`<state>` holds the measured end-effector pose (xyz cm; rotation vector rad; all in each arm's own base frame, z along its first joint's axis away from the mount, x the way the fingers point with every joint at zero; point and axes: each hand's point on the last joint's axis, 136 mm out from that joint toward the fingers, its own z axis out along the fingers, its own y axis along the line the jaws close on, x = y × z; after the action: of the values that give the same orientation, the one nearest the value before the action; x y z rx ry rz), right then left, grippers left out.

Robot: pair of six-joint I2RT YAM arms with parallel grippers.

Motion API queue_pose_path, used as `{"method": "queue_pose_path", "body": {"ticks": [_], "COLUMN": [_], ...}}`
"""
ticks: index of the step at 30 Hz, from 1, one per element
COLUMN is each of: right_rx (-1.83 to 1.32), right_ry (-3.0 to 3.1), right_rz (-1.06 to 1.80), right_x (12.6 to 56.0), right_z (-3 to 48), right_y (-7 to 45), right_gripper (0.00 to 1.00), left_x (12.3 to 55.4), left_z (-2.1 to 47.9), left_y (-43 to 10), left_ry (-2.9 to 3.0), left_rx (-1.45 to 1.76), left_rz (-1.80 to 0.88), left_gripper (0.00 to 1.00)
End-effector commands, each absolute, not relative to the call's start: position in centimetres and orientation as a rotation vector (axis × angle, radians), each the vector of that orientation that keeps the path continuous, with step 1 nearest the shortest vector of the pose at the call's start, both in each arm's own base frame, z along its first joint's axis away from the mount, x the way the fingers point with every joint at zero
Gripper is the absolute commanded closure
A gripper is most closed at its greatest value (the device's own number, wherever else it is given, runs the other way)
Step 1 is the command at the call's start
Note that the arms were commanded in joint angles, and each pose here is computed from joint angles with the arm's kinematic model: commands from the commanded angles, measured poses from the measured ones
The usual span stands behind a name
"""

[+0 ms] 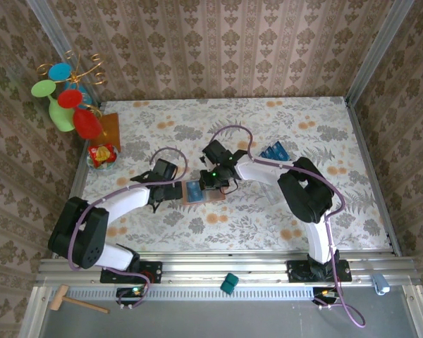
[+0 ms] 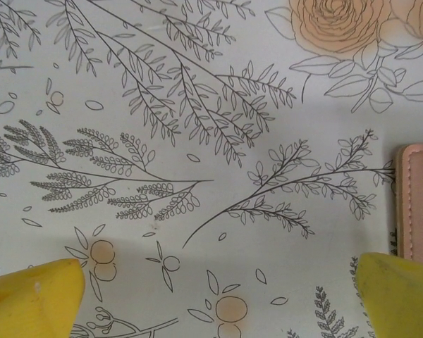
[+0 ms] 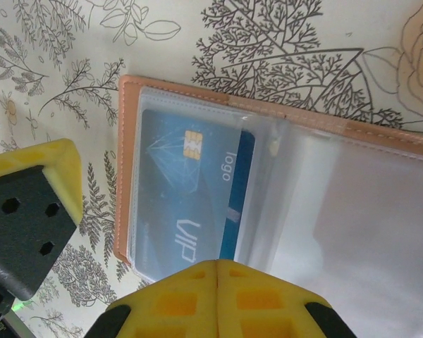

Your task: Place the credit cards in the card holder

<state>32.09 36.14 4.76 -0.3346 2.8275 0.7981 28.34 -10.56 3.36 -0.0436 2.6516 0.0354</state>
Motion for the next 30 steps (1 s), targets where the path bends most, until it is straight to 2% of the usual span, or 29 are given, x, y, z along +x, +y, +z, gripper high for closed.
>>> {"method": "queue_pose_path", "body": {"ticks": [1, 30], "right_rx": [-0.329, -0.379], "right_ry": [2.854, 2.862], "right_rz": [0.758, 0.789], "right_x": [31.4, 30.4], "right_z": [3.8, 3.4], "right_y": [35.5, 37.9], "right_gripper": [0.92, 0.92], "left_x": [27.8, 27.4], "left_z": [2.4, 1.1], "left_y": [-10.5, -12.2], "left_ry": [2.677, 2.696], "left_rx": [-0.020, 0.021], "left_rz": [0.039, 0.037], "left_gripper": [0.00, 0.00]}}
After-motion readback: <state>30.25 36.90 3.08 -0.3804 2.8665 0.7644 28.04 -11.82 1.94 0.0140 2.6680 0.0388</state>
